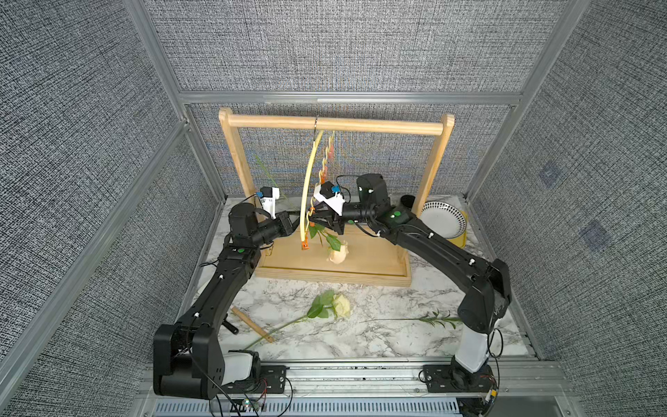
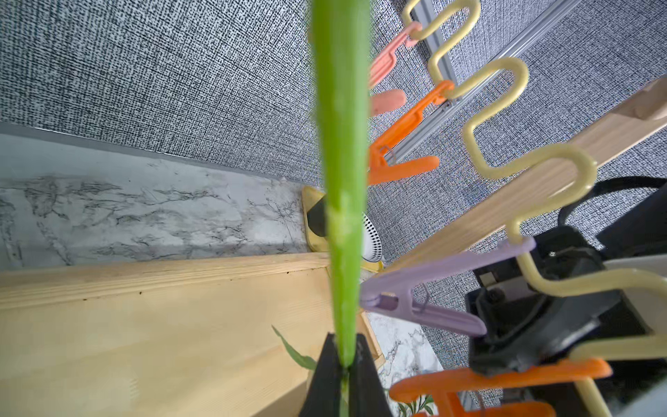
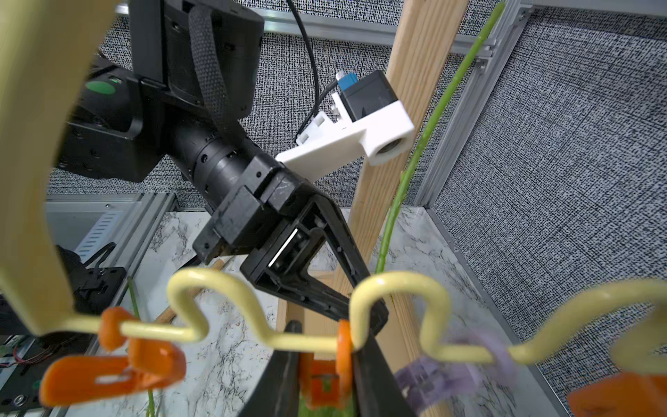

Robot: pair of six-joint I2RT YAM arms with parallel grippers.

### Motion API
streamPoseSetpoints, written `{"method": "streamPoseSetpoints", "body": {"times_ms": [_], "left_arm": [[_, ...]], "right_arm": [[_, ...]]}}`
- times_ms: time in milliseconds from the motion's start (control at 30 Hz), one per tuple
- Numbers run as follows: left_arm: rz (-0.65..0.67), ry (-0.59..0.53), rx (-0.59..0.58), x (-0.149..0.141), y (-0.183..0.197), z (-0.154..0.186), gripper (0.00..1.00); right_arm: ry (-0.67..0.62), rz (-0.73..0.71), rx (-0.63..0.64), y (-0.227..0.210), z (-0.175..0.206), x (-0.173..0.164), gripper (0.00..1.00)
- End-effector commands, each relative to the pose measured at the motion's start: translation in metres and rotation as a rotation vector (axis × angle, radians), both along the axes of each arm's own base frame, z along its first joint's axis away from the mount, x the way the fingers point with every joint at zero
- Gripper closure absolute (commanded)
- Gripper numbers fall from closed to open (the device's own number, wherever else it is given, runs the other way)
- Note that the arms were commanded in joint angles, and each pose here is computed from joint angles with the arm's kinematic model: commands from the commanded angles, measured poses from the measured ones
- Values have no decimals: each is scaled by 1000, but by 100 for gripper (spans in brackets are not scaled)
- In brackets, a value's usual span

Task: Dry the flowers on a clothes hanger
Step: Clamp the flower onto the hanger.

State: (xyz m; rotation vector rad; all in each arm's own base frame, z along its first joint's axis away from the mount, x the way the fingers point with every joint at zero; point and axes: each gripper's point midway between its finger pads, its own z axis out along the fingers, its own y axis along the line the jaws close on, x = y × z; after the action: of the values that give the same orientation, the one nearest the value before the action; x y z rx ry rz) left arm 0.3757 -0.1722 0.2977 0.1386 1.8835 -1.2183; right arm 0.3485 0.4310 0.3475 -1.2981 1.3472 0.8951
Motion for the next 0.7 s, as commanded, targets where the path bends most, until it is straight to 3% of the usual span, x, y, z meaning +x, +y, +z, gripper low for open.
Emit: {"method": "streamPoseSetpoints", "body": {"times_ms": [0,667], "left_arm": [[-20,-38,-14,-2,-3,8,98],[-89,-26,-69,-5,-11,9,98]], "right_arm": [[-21,-4,42,3,11,2,74],[-45,-77,44,4,6,18,76]]}}
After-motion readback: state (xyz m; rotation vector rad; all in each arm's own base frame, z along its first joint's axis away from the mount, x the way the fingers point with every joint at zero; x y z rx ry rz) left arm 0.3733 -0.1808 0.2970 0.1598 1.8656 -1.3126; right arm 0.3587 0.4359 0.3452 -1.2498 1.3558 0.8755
